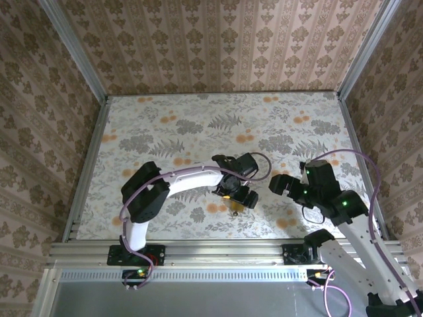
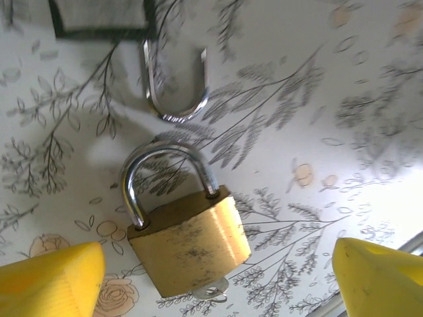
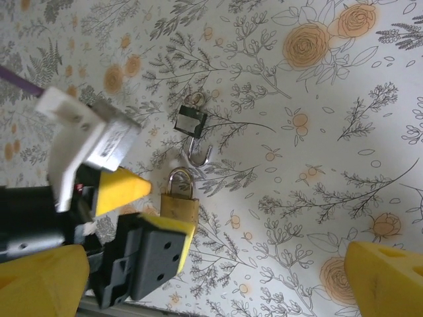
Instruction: Unlock with the key
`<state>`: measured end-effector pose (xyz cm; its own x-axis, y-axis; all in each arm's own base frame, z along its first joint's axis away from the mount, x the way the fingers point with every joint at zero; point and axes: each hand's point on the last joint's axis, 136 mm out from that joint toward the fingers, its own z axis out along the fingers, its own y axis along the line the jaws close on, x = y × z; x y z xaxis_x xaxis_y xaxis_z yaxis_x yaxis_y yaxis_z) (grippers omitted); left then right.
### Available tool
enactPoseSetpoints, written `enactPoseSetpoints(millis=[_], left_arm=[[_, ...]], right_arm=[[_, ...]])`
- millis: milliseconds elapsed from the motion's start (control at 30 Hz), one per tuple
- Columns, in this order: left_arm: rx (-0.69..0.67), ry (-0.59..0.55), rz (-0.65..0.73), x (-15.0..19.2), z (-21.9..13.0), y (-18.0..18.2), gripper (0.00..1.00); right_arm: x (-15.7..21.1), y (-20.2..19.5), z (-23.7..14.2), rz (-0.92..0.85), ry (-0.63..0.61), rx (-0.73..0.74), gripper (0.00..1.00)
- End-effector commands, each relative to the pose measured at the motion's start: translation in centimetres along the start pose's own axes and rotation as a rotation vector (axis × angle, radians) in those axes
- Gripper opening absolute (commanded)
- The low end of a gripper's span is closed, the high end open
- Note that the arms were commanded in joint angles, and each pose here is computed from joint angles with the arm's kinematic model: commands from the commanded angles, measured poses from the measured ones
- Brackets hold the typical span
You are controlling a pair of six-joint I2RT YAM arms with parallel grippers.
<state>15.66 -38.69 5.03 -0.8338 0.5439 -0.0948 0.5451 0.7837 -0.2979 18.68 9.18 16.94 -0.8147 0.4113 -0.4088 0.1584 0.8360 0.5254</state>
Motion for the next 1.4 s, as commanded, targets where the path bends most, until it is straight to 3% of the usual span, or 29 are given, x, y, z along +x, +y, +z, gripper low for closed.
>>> enactPoseSetpoints(millis=[0, 300, 733, 967, 1100, 1200, 1367], left_arm=[[-0.070, 0.088, -0.110, 1.8, 0.4, 1.2, 0.86], [-0.131, 0.092, -0.173, 1.2, 3.1, 2.6, 0.79], [-0.207, 0.167, -0.126, 1.2, 4.7, 2.4, 0.70], [-0.219, 0.200, -0.138, 2.2, 7.0, 2.6, 0.52], [-0.197, 0.197, -0.141, 1.9, 7.1, 2.4, 0.33], [-0.151, 0.134, -0.163, 1.3, 5.7, 2.4, 0.19], [0.098, -0.169, -0.284, -3.1, -1.6, 2.0, 0.08]], right_arm=[[0.9, 0.2, -0.1, 0.001, 0.016, -0.045, 1.00], [2.2, 0.6, 0.7, 0.012, 0.042, -0.120, 1.00], [2.4, 1.5, 1.2, 0.004, 0.051, -0.189, 1.00], [2.2, 2.3, 1.2, -0.013, 0.040, -0.233, 1.00], [2.0, 2.7, 1.3, -0.015, 0.038, -0.253, 1.00], [2.2, 3.5, 1.2, -0.033, 0.053, -0.295, 0.99], [2.9, 5.5, 0.1, -0.136, 0.030, -0.411, 0.96]])
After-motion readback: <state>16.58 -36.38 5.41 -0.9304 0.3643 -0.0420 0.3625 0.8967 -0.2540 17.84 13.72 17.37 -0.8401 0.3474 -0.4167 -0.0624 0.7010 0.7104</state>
